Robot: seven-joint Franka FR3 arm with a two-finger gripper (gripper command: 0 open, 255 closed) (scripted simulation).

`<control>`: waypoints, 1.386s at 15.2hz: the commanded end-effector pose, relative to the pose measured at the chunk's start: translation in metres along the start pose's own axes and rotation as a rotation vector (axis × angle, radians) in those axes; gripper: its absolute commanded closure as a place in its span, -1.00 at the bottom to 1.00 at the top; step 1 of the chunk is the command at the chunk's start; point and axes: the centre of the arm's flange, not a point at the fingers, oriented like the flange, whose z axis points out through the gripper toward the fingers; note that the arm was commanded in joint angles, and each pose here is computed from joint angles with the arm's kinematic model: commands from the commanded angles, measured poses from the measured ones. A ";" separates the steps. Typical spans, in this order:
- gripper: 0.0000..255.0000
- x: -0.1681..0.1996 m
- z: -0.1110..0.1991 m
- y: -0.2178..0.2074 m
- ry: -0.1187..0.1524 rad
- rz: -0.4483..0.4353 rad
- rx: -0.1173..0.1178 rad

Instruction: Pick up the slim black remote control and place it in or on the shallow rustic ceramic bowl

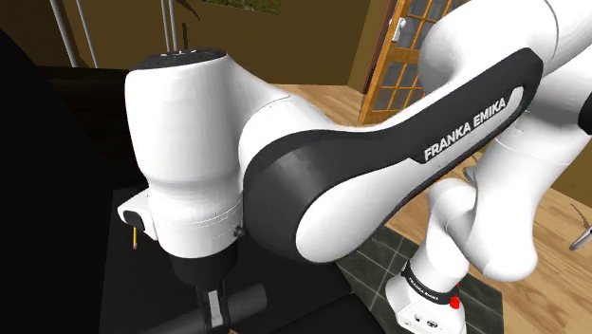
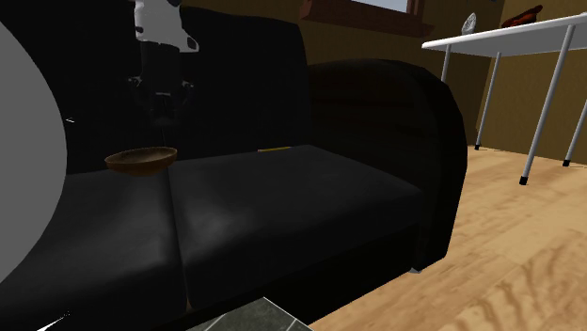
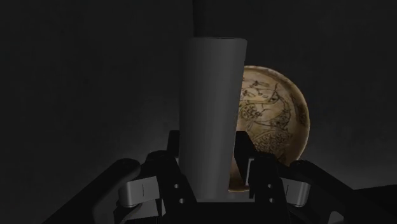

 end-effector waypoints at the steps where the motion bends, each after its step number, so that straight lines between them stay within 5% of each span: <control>1: 1.00 0.002 0.005 -0.028 0.000 0.002 0.000; 3: 1.00 0.005 0.008 -0.057 0.000 0.002 0.000; 14: 1.00 0.007 0.069 -0.051 0.000 0.002 0.000; 21: 1.00 0.007 0.069 -0.051 0.000 0.002 0.000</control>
